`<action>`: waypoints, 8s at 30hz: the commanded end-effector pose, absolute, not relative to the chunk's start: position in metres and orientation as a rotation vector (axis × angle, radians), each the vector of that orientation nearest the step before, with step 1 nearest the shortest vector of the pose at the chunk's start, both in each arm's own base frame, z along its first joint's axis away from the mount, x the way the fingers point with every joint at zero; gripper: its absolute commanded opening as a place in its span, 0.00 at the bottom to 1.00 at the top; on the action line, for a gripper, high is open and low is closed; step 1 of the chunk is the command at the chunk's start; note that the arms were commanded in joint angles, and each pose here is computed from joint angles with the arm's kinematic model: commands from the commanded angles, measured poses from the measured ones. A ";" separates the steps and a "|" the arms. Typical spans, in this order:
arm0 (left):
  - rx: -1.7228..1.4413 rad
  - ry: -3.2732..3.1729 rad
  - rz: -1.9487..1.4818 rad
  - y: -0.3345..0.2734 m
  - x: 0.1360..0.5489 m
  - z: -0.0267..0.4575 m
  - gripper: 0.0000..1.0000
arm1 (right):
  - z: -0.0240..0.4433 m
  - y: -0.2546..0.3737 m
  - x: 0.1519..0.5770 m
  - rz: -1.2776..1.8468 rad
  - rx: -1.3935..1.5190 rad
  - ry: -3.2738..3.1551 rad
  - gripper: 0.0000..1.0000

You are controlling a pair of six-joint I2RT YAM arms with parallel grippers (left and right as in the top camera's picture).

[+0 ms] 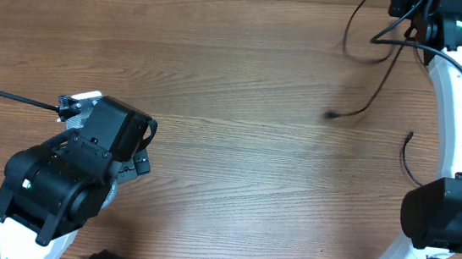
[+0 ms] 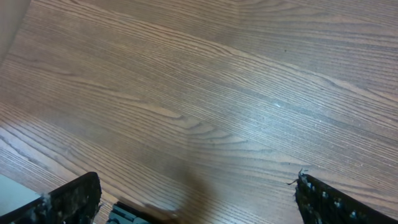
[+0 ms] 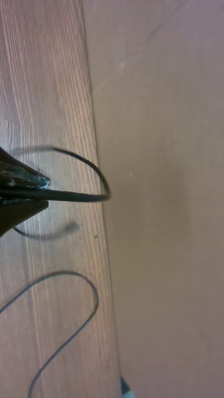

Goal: Untangle cables

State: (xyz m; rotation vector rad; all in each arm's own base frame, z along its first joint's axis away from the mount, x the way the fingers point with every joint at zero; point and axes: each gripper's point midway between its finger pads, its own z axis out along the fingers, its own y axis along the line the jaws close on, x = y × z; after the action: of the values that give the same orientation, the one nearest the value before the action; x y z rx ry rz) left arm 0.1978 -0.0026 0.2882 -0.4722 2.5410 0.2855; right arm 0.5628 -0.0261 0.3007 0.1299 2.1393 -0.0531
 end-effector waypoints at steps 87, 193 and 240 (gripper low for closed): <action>-0.498 2.519 0.301 0.001 0.199 0.291 1.00 | 0.067 -0.040 0.522 0.513 0.559 2.735 0.04; -0.498 2.519 0.301 0.001 0.199 0.291 1.00 | 0.217 0.026 0.179 0.395 0.472 2.725 1.00; -0.498 2.519 0.301 0.001 0.199 0.291 1.00 | 0.196 0.035 0.222 0.500 0.414 2.623 1.00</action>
State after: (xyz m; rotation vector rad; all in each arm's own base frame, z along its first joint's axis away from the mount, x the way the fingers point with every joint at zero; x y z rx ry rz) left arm 0.1979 -0.0026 0.2882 -0.4723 2.5408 0.2859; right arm 0.2211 0.0377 0.1934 0.4183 2.6370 0.5256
